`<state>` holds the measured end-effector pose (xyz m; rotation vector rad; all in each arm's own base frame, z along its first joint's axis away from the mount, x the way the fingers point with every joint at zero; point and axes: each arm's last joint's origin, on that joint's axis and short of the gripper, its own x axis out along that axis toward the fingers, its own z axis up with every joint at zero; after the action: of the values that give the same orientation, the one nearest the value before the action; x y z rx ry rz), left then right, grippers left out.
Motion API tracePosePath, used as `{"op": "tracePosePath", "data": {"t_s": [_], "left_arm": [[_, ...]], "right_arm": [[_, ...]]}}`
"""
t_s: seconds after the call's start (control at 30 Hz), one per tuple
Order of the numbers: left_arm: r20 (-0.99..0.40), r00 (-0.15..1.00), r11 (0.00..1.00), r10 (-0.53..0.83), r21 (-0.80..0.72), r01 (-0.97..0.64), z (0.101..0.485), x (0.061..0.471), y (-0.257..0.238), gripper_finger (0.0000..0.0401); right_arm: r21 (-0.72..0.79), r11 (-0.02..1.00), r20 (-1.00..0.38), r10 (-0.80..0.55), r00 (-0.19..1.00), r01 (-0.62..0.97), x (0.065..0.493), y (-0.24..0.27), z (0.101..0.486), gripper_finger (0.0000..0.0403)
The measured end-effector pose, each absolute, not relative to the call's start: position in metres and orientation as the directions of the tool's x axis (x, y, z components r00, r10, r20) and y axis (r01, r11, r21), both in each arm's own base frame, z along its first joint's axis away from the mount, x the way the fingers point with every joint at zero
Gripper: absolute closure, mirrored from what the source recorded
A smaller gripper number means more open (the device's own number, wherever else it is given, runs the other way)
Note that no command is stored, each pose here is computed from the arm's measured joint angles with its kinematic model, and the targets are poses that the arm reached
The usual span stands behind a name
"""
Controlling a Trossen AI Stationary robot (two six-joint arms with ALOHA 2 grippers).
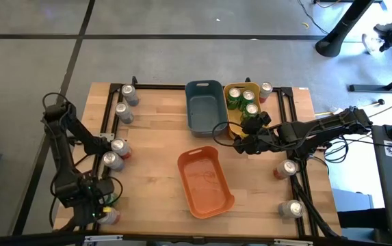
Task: Sort soda cans
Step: Put the green soda can into the yellow bin
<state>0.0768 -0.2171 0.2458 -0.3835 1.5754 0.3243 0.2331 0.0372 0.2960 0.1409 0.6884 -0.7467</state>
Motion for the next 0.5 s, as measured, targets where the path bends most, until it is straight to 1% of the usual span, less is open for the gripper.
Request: {"op": "tracePosePath", "data": {"t_s": [0.27,0.33,0.43,0.5], "left_arm": [[-0.999,-0.028,0.918,-0.033,-0.019,-0.395,0.231,0.077,-0.214,0.0061],[-0.999,-0.027,0.922,-0.031,-0.018,-0.388,0.231,0.078,-0.213,0.0074],[-0.999,-0.03,0.927,-0.029,-0.015,-0.376,0.231,0.08,-0.213,0.0106],[-0.999,-0.031,0.931,-0.028,-0.015,-0.365,0.231,0.081,-0.212,0.0114]], "right_arm": [[-0.127,0.737,-0.629,-0.578,0.52,0.664,0.237,0.038,0.292,0.0036],[-0.135,0.738,-0.635,-0.577,0.514,0.661,0.24,0.039,0.289,0.0036],[-0.147,0.739,-0.641,-0.578,0.505,0.658,0.242,0.039,0.287,0.0036],[-0.152,0.739,-0.643,-0.579,0.502,0.657,0.242,0.039,0.286,0.0036]]}}
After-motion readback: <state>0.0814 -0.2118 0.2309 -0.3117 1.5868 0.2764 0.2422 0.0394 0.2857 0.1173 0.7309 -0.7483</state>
